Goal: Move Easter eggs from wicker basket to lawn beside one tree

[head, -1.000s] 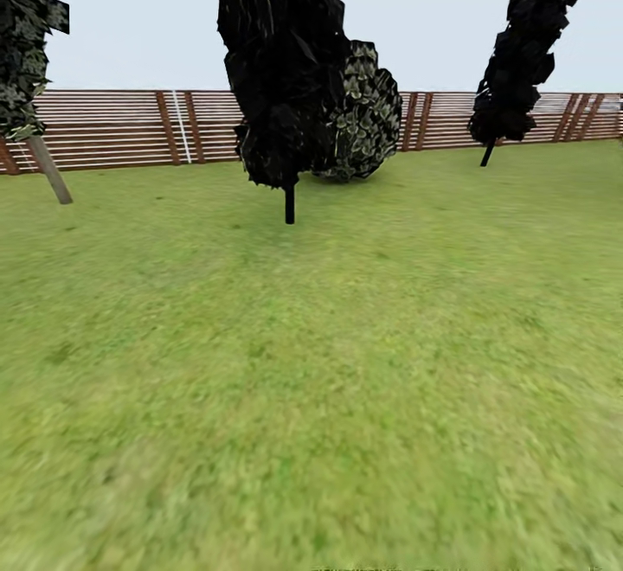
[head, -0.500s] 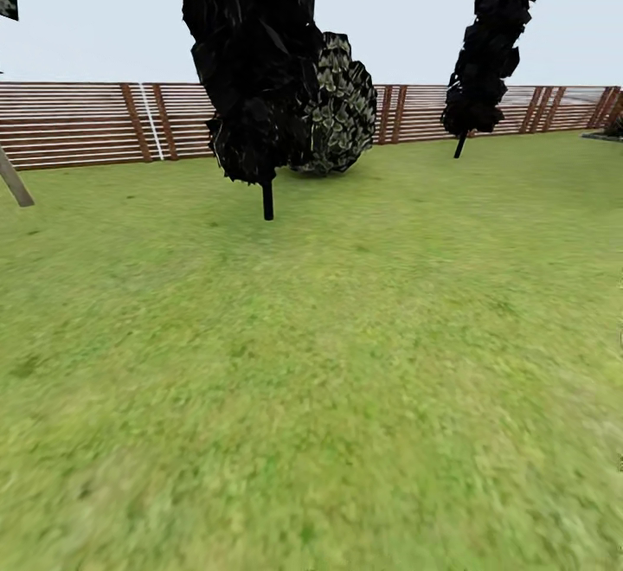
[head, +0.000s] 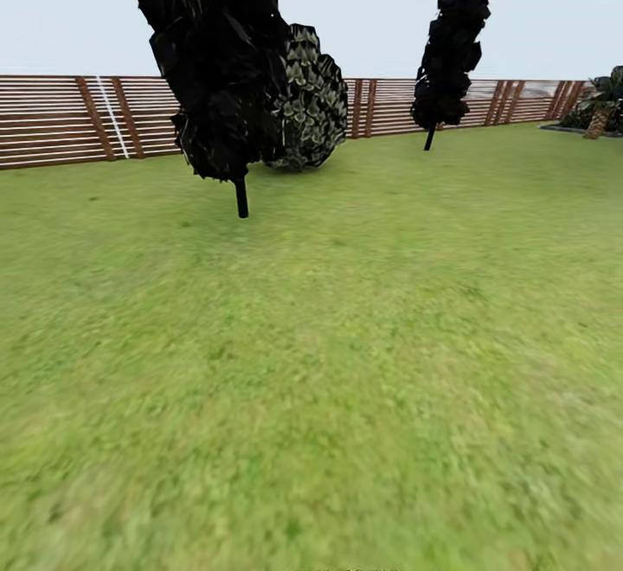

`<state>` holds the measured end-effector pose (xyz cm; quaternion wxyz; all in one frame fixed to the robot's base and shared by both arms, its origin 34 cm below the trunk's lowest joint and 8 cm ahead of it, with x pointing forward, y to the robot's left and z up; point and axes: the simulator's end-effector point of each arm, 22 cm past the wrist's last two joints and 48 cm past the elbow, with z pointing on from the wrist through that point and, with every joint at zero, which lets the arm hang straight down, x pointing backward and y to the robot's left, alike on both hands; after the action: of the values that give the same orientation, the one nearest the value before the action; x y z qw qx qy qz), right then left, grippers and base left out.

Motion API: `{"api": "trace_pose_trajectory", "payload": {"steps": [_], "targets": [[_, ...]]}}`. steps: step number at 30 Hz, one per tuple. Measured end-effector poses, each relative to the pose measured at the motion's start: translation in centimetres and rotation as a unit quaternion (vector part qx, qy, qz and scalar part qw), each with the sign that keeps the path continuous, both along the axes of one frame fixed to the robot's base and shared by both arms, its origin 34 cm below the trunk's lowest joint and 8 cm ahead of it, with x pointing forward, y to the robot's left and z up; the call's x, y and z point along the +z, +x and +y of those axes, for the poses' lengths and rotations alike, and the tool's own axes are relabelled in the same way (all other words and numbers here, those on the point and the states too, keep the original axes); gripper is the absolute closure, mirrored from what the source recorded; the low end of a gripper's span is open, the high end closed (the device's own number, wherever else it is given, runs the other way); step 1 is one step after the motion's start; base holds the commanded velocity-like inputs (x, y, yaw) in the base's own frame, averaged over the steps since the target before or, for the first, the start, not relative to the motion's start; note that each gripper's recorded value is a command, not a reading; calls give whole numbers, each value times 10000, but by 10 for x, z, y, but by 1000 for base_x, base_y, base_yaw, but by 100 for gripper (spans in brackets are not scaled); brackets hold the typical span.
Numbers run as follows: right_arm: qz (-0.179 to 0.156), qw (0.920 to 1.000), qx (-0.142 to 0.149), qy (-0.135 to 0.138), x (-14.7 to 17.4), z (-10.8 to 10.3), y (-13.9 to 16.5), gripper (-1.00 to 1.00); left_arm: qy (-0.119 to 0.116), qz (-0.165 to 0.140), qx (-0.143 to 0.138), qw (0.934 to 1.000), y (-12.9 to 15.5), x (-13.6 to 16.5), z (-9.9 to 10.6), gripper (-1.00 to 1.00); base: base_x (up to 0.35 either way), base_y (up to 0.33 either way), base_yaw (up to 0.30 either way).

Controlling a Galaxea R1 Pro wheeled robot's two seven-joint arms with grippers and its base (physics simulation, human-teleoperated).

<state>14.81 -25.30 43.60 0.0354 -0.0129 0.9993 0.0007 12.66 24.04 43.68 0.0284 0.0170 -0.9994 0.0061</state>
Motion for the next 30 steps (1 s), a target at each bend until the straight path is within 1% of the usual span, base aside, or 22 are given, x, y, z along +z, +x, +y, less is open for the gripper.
{"api": "trace_pose_trajectory", "payload": {"steps": [30], "targets": [[5,10000,-9,-2,0,0,0,-100,-7,6,0,10000,0,0,-1,-100,0,0,-275]]}}
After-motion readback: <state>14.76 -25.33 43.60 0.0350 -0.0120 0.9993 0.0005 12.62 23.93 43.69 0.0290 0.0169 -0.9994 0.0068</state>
